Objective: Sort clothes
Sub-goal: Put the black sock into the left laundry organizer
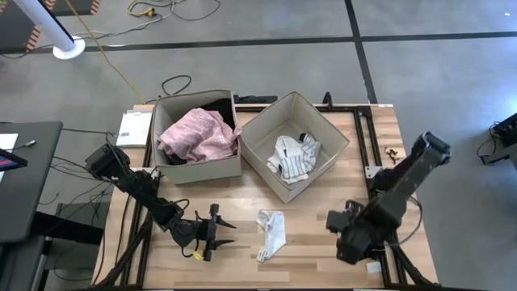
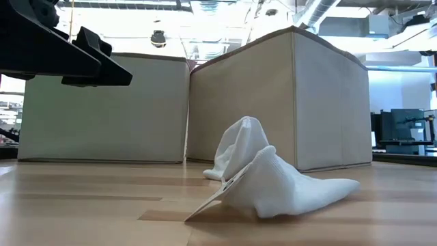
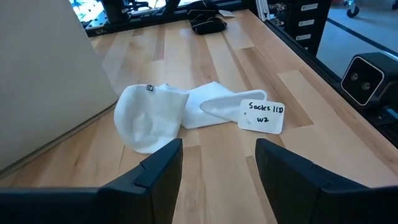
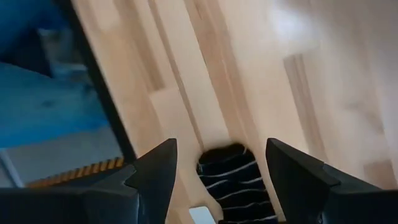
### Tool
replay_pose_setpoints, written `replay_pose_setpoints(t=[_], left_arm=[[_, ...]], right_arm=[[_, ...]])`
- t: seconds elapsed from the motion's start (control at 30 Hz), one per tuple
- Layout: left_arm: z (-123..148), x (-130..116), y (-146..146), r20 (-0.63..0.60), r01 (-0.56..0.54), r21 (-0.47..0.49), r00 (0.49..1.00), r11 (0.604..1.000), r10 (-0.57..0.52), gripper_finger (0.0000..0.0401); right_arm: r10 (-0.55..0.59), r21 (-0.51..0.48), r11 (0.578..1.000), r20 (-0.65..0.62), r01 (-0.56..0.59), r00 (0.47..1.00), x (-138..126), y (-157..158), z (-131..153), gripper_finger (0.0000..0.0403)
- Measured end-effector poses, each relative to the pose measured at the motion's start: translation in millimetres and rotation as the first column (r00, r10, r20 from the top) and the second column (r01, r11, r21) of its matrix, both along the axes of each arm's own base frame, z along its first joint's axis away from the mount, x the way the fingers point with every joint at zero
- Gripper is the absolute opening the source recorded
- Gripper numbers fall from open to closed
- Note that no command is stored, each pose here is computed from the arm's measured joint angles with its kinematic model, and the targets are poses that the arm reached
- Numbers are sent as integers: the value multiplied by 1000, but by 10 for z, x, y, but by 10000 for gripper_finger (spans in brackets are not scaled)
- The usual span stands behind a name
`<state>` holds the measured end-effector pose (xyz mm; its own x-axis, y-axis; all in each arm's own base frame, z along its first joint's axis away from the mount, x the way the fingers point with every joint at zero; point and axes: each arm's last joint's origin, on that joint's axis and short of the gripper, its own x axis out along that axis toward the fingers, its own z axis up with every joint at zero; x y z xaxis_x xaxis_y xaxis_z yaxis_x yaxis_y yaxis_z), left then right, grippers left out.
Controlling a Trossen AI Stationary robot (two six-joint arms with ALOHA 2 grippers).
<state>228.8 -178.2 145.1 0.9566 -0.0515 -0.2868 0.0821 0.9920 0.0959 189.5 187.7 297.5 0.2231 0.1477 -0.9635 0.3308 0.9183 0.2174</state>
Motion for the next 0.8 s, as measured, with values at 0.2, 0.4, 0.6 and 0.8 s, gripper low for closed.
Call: replay_pose_setpoints(t=[0.2,0.4,0.6,0.8], left_arm=[[5,39,49,5,-16,16,1000,1000,16,196],[28,72,79,27,-23,26,999,999,23,196],[45,81,80,42,-14,34,999,999,13,196],[44,80,79,40,-13,30,999,999,11,196]], right_arm=[[-35,-92,995,-114,25,993,-15,368,-391,260],[-71,-135,990,-186,46,980,-97,666,-709,260],[-110,-182,981,-212,71,971,-198,868,-951,260],[-147,-238,967,-233,90,961,-279,876,-1231,260]])
